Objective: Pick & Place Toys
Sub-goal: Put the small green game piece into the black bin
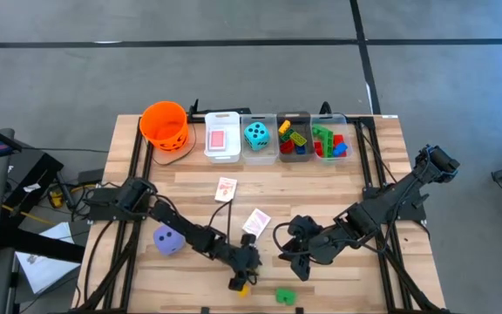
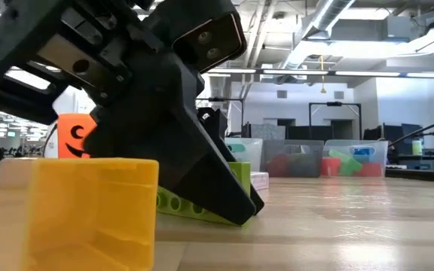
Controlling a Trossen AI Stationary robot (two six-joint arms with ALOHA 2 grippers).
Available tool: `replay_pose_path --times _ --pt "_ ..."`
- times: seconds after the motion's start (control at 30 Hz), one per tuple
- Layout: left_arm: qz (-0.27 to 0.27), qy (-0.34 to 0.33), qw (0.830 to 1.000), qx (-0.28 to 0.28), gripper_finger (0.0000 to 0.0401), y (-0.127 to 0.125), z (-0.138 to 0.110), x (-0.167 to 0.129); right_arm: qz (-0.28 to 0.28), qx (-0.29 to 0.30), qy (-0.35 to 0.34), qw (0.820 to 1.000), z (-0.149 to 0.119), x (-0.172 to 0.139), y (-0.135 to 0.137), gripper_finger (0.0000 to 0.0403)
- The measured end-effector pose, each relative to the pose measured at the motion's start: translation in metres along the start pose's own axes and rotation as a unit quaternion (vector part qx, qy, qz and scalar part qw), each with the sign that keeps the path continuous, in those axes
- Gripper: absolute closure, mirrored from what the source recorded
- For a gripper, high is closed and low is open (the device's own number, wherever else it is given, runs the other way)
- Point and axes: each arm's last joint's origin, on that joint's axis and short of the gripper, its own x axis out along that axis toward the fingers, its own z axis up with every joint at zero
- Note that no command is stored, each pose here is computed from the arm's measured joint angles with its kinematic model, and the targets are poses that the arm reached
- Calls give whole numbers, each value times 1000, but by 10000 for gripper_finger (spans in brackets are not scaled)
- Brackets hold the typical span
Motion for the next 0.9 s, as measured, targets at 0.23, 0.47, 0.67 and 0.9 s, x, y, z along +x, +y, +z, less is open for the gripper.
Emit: replay_pose_path --times 0.23,0.47,0.67,0.9 --pt "-5 -19 1000 -14 365 8 19 -22 -13 -1 -17 1000 1 0 -1 275" --pt "34 -134 989 -51 362 37 80 -99 -21 -6 -27 999 6 -5 -5 275" --pt "89 -265 956 -94 361 67 119 -181 -31 -75 -27 996 25 -48 -22 275" --pt "136 -441 867 -187 361 125 145 -242 -105 -168 -128 972 44 -138 -60 275"
